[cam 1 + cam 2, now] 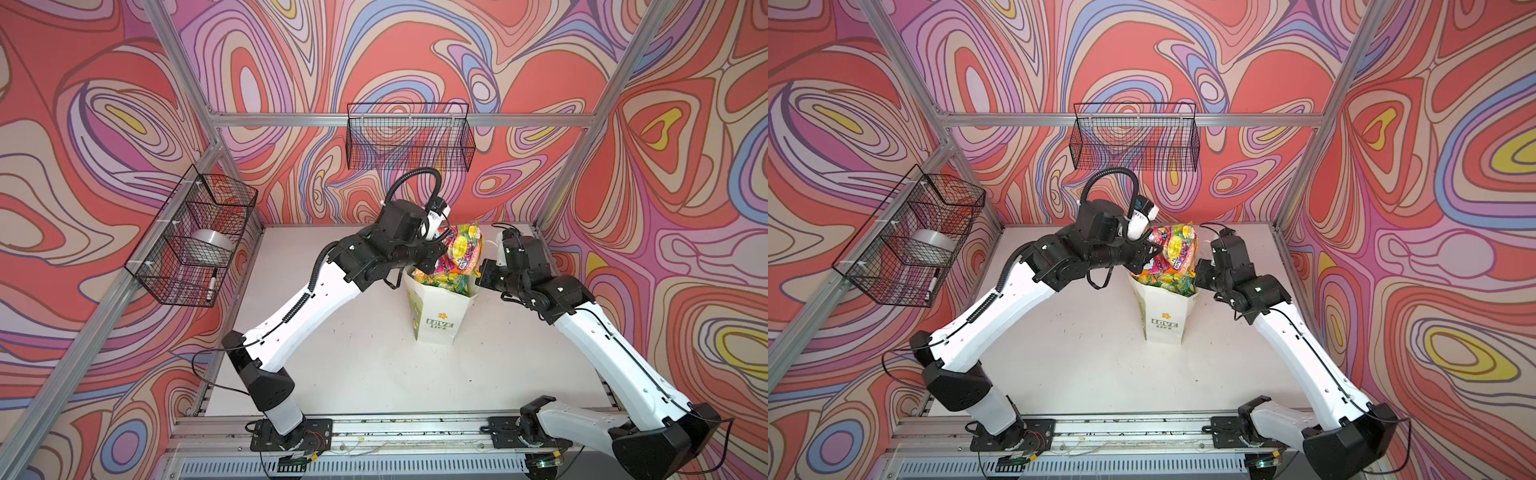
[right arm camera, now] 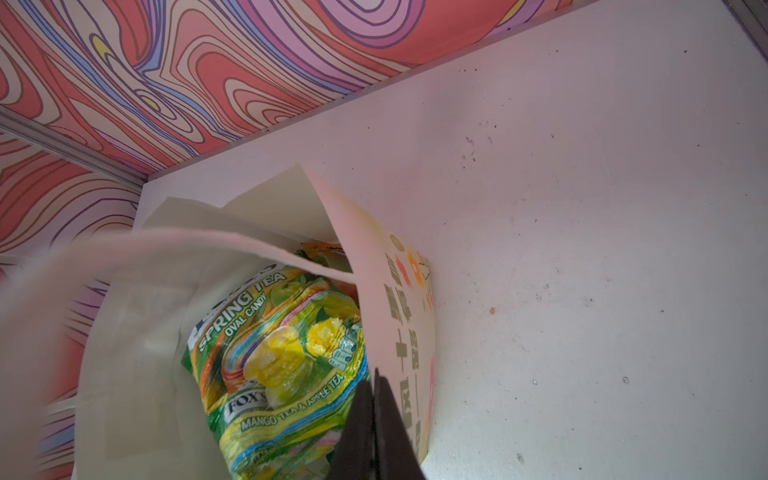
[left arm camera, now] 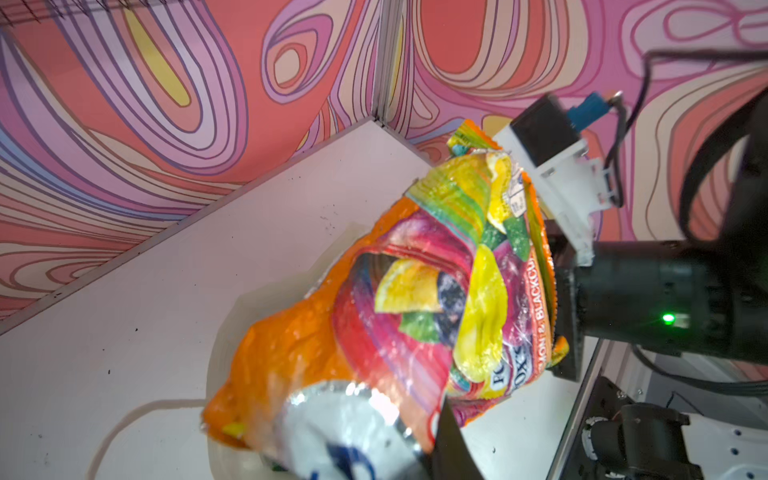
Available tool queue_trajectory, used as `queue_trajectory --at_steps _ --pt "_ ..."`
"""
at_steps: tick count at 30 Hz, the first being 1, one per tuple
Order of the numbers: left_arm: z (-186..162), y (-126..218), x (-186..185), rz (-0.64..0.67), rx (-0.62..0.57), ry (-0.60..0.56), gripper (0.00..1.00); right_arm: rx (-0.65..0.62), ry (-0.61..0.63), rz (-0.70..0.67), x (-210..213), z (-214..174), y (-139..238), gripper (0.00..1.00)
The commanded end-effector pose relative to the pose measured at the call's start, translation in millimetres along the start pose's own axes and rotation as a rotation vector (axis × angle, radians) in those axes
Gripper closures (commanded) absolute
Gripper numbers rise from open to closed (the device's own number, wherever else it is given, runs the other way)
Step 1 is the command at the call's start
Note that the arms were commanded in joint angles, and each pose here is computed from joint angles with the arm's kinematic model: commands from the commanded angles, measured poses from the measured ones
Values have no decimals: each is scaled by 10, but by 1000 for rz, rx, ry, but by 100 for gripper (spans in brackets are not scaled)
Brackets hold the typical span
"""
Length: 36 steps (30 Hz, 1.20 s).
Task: Place the snacks into the paper bag
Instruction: 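Lift the FOX'S FRUITS bag and carry it over the paper bag with the left gripper, then lower the FOX'S FRUITS bag into the paper bag and open the left gripper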
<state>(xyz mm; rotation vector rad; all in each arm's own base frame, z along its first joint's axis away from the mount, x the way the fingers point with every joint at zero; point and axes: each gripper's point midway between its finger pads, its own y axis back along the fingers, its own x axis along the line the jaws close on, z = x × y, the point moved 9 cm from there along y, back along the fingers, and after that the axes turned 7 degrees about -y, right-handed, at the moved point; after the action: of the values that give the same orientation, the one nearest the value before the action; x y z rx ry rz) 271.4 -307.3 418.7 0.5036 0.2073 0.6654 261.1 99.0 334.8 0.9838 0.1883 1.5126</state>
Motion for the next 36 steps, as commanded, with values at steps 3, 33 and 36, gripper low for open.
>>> queue_trajectory --at_steps 3,33,36 --pt "26 -231 26 0 -4 -113 83 -35 4 37 79 78 116 100" --pt "-852 -1082 312 -1 531 52 80 -16 -6 48 68 31 55 100" --pt "-950 -1174 393 44 589 79 74 -19 -4 45 66 34 67 100"
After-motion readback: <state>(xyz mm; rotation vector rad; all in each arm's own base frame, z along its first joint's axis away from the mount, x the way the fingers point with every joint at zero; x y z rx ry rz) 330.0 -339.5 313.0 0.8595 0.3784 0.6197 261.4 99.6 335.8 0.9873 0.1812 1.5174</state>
